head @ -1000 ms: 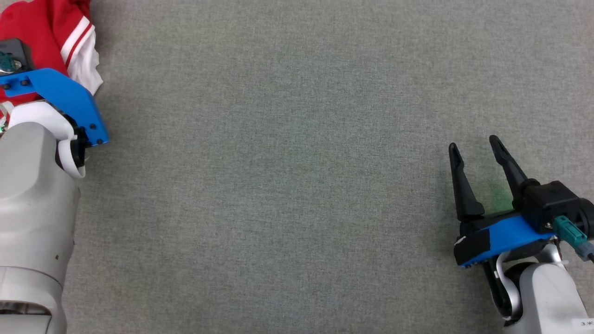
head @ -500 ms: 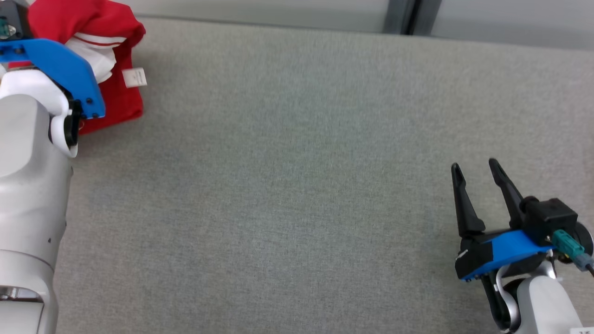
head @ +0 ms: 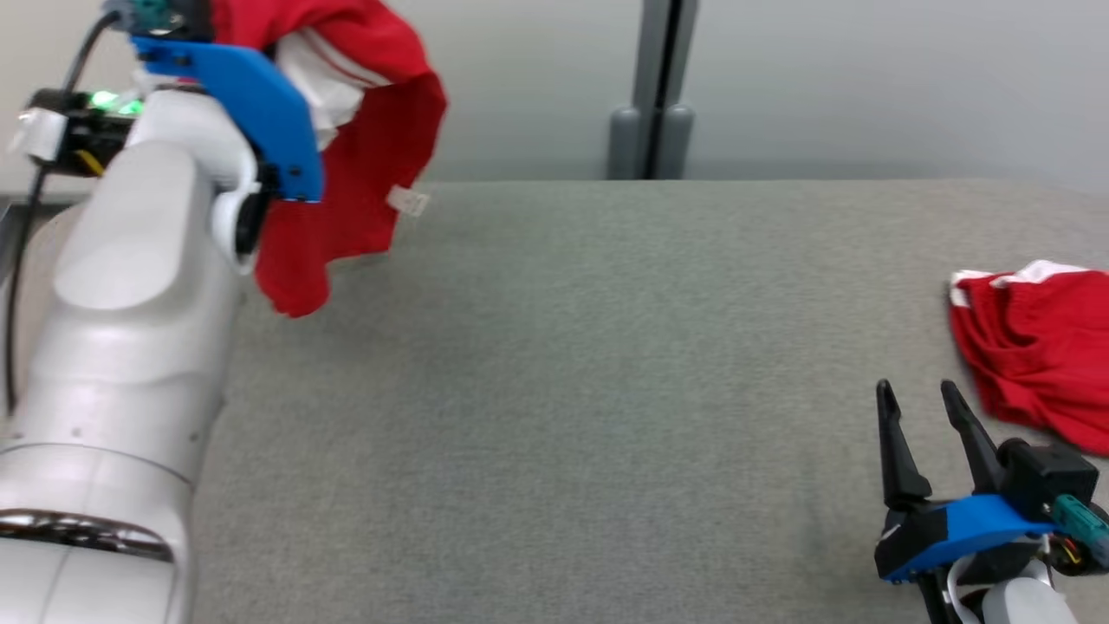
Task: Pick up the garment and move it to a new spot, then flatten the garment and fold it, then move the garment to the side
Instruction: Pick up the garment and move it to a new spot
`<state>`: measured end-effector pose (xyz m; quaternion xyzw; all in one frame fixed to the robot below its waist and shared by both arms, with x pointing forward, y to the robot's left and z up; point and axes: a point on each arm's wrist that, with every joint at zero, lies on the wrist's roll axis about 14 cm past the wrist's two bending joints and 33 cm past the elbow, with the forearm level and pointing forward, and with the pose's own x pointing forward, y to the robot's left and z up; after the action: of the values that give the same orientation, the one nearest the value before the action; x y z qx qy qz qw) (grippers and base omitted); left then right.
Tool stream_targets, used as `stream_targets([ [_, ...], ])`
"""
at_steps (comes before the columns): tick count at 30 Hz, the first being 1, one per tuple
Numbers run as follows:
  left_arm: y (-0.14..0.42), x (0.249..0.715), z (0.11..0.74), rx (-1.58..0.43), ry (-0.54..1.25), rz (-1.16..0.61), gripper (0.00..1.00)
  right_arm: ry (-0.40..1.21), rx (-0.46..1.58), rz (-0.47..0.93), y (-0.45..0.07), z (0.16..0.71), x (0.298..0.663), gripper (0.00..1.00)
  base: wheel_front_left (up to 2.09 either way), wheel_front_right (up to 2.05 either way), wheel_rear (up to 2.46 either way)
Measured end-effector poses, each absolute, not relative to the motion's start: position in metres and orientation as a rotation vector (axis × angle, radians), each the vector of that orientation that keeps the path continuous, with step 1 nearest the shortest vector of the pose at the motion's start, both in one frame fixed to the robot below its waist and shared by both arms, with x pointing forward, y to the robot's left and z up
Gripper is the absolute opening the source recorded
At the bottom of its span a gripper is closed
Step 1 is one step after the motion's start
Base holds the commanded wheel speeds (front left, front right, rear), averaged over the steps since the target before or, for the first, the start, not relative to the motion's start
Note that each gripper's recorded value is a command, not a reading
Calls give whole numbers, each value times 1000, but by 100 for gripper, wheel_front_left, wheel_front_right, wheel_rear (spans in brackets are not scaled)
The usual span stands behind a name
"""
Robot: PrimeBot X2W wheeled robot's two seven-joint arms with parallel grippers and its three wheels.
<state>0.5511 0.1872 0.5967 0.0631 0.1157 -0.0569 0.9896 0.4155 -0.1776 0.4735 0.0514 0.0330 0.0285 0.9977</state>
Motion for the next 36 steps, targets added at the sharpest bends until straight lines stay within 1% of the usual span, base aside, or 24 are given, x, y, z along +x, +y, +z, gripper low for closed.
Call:
stream_targets([
  [5, 86, 550, 624, 59, 140, -334, 0, 50, 103, -61, -219, 478, 388, 100, 0, 0, 0],
  [8, 31, 541, 622, -25, 131, -463, 0, 61, 101, -127, -241, 474, 372, 100, 0, 0, 0],
  [11, -8, 530, 603, -84, 157, -563, 0, 70, 99, -172, -255, 469, 361, 100, 0, 0, 0],
  [14, -35, 517, 566, -113, 194, -636, 0, 95, 100, -193, -261, 461, 357, 100, 0, 0, 0],
  [19, -46, 483, 458, -106, 396, -667, 0, 128, 105, -213, -266, 448, 359, 100, 0, 0, 0],
  [22, -33, 473, 416, -46, 454, -643, 0, 143, 103, -217, -267, 442, 362, 100, 0, 0, 0],
  [23, -21, 467, 396, -34, 490, -616, 0, 150, 102, -218, -268, 439, 363, 100, 0, 0, 0],
  [27, -2, 462, 379, -22, 514, -555, 0, 154, 101, -214, -266, 436, 366, 100, 0, 0, 0],
  [28, 2, 462, 379, -24, 504, -544, 12, 150, 99, -207, -265, 437, 369, 100, 0, 0, 0],
  [29, 4, 463, 381, -33, 493, -535, 41, 146, 99, -201, -263, 438, 370, 100, 0, 0, 0],
  [30, 6, 462, 382, -38, 490, -527, 53, 144, 98, -194, -261, 439, 372, 100, 0, 0, 0],
  [31, 7, 461, 384, -42, 482, -520, 100, 141, 99, -188, -259, 439, 373, 100, 0, 0, 0],
  [36, 12, 458, 396, -63, 448, -499, 100, 121, 99, -148, -246, 446, 378, 100, 0, 0, 0],
])
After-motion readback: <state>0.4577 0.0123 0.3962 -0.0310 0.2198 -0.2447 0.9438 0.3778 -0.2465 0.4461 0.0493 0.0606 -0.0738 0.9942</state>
